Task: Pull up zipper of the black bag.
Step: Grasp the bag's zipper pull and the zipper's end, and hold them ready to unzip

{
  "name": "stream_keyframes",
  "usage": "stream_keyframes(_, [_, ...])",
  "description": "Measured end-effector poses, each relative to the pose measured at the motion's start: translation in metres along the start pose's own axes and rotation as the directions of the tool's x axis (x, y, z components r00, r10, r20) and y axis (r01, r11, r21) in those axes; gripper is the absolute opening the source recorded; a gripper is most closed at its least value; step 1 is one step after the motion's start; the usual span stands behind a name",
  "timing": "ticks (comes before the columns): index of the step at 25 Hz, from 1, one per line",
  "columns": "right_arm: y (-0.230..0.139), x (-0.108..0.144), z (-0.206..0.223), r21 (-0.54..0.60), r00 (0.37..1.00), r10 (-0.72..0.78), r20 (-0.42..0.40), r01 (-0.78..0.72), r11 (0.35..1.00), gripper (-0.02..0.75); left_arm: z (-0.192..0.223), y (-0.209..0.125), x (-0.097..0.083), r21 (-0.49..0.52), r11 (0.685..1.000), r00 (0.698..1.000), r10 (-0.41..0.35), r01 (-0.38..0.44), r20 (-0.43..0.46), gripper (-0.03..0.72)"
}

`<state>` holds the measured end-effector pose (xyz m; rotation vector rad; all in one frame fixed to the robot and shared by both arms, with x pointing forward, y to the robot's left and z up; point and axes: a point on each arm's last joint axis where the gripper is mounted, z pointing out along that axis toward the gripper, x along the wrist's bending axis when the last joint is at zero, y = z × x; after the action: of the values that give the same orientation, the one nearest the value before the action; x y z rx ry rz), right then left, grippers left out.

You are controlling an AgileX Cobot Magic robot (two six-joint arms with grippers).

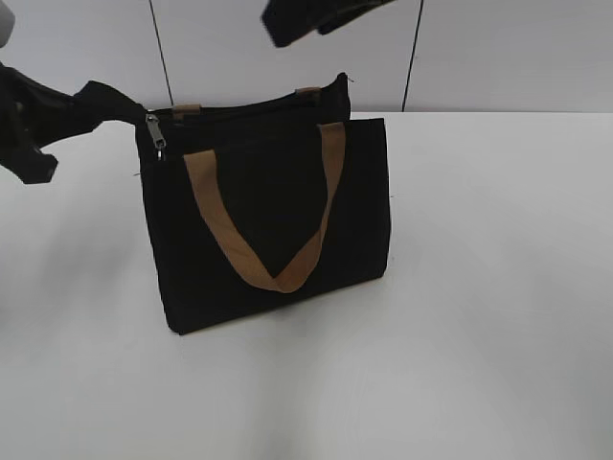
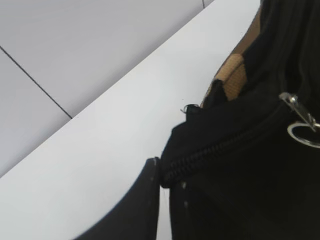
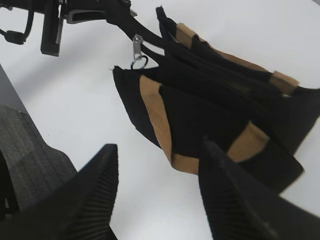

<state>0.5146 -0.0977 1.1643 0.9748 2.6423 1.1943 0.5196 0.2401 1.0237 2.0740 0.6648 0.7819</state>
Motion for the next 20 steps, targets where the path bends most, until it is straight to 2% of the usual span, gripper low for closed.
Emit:
stream_keyframes(6, [0.022,0.018,0.061,0.026,0.998,0.011,-0.068,-0.009,1.0,0.363,-0.009,0.003,0.007,0.023,1.0,0.996,0.015,-0.013,-0.09,0.02])
stream_keyframes(11, [0.024,0.03,0.109,0.054,0.994,0.061,-0.095,-0.056,0.997,0.36,-0.009,0.003,0.007,0.026,1.0,0.995,0.015,-0.013,-0.098,0.02])
stream_keyframes(20, [0.02,0.038,0.151,0.041,0.989,0.121,-0.089,-0.118,0.992,0.357,-0.025,0.016,0.007,-0.023,0.999,0.99,0.04,-0.043,-0.133,0.02])
